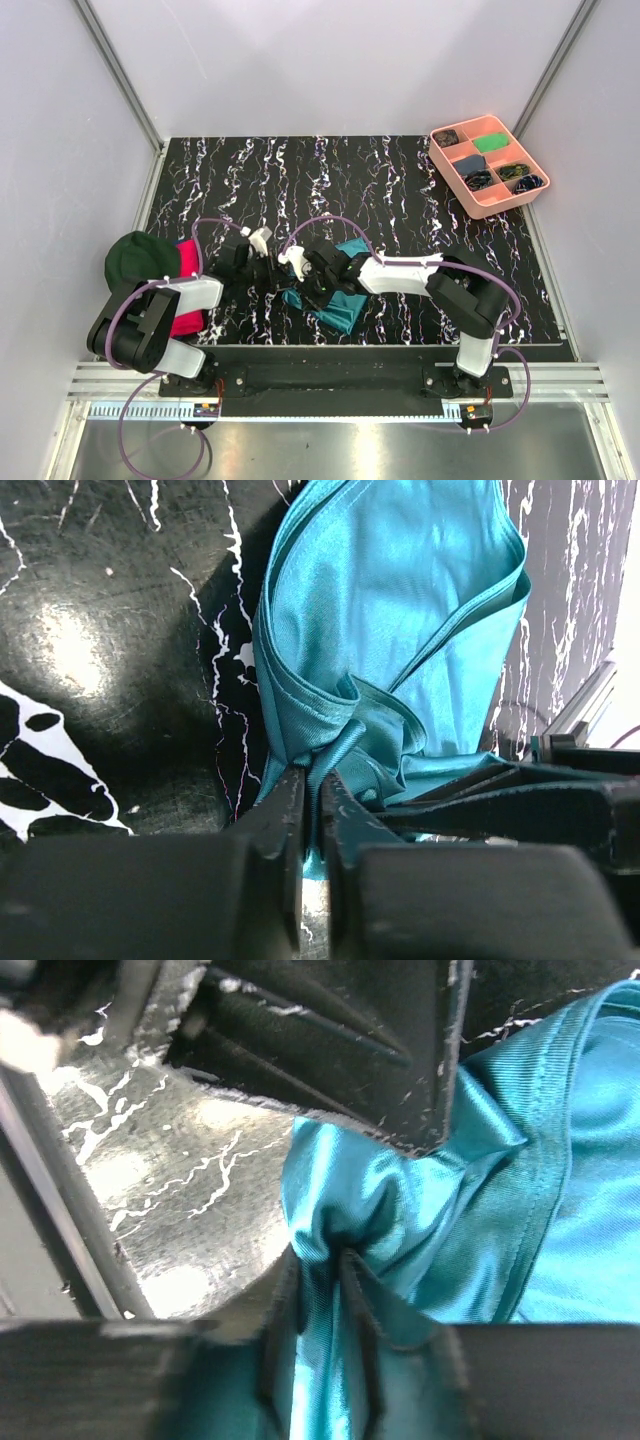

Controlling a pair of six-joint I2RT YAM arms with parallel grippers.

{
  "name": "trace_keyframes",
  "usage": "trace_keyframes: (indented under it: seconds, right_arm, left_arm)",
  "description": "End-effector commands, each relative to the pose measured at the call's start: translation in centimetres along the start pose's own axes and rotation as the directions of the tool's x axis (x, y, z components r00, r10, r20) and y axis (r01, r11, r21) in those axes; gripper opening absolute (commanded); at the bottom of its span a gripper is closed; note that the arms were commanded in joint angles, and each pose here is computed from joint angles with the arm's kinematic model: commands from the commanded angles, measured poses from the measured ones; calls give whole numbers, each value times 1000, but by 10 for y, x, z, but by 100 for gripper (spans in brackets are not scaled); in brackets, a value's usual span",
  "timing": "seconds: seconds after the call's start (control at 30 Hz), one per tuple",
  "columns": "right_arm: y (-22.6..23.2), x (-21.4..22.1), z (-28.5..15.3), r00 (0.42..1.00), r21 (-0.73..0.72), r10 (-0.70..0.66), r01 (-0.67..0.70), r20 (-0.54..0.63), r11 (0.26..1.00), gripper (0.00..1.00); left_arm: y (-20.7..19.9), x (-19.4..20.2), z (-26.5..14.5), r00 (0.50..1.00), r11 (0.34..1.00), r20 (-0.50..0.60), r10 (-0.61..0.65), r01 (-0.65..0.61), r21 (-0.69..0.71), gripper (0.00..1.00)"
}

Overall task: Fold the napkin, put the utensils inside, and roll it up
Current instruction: Roll the napkin with the utensil

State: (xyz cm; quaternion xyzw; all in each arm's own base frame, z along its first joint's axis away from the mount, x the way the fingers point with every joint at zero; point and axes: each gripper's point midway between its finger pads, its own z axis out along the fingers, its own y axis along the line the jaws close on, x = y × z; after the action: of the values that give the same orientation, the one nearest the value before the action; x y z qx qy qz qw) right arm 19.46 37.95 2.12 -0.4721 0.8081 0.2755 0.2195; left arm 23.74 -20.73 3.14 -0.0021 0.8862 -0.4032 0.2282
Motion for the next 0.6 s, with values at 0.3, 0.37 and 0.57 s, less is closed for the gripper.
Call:
trace_keyframes:
  seconds: [0.3,0.37,0.57]
  right_arm:
    - [-7,0,-31,997,214,-77,77,-6,974,62]
    - [-6,-4,-30,994,250,-109,105,-1,963,63]
    - [-8,-1,-16,989,277,-146,149,-30,949,65]
  left_arm:
    - [-3,0,0,998,999,-60,-14,12,-44,0]
    - [-3,0,0,998,999,-66,-20,17,-46,0]
    - [-3,1,0,997,999,-78,-28,24,-48,0]
